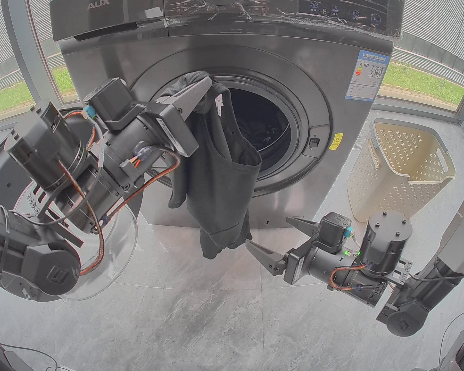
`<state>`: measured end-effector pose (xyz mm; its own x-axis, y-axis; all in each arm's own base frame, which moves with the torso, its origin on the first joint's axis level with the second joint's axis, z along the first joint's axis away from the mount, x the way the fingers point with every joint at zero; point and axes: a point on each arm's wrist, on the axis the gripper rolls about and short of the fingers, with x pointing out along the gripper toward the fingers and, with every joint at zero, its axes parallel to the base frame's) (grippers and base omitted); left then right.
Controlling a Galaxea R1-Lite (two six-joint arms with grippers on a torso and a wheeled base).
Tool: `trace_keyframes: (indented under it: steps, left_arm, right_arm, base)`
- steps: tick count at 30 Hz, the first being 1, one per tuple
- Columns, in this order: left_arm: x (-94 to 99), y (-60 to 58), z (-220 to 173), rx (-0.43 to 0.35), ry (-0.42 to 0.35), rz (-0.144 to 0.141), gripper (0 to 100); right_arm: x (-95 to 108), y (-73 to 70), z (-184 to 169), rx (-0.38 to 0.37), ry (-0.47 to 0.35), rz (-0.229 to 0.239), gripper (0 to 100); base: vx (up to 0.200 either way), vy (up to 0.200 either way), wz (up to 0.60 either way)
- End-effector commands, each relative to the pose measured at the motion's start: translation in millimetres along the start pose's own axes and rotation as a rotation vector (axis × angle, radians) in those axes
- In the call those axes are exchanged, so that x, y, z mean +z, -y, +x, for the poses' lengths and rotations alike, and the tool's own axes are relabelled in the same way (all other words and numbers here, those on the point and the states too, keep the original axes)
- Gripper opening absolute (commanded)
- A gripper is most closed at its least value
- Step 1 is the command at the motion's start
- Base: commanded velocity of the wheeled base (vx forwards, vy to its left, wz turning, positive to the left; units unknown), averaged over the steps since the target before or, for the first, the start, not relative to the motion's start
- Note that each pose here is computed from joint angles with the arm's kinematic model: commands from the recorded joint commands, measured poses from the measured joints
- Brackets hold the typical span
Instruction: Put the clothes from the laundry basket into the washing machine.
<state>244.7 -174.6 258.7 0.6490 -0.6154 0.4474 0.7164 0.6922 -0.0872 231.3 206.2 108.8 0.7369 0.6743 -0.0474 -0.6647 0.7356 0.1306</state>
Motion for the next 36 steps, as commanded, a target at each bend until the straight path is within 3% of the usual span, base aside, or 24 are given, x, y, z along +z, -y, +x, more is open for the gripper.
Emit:
trace_keyframes:
  steps: [1, 14, 22, 30, 31, 36]
  left_arm:
    - [2.6, 6.8, 1, -0.025, 0.008, -0.007, 0]
    - [7.8, 17.4, -4, -0.063, 0.019, -0.019, 0]
    - [10.2, 28.1, -5, -0.096, 0.025, -0.035, 0]
    - [9.9, 31.9, -10, -0.104, 0.015, -0.044, 0]
    - [10.2, 29.7, -10, -0.096, 0.016, -0.041, 0]
    - [6.5, 19.1, -12, -0.054, -0.001, -0.026, 0]
  right_arm:
    - [-12, 5.9, 19, -0.010, -0.019, -0.001, 100]
    - [-10, 29.6, 94, -0.026, 0.119, -0.025, 100]
    - [-22, 28.6, 117, 0.001, 0.131, -0.030, 100]
    - [-19, 34.8, 139, 0.002, 0.209, -0.035, 100]
    - [-19, 34.7, 140, 0.002, 0.212, -0.035, 0]
    - [-15, 38.7, 135, -0.011, 0.211, -0.035, 0]
  base:
    - [0.000, 0.000, 0.00]
    - [0.000, 0.000, 0.00]
    - [0.000, 0.000, 0.00]
    - [0.000, 0.000, 0.00]
    - [0.000, 0.000, 0.00]
    - [0.000, 0.000, 0.00]
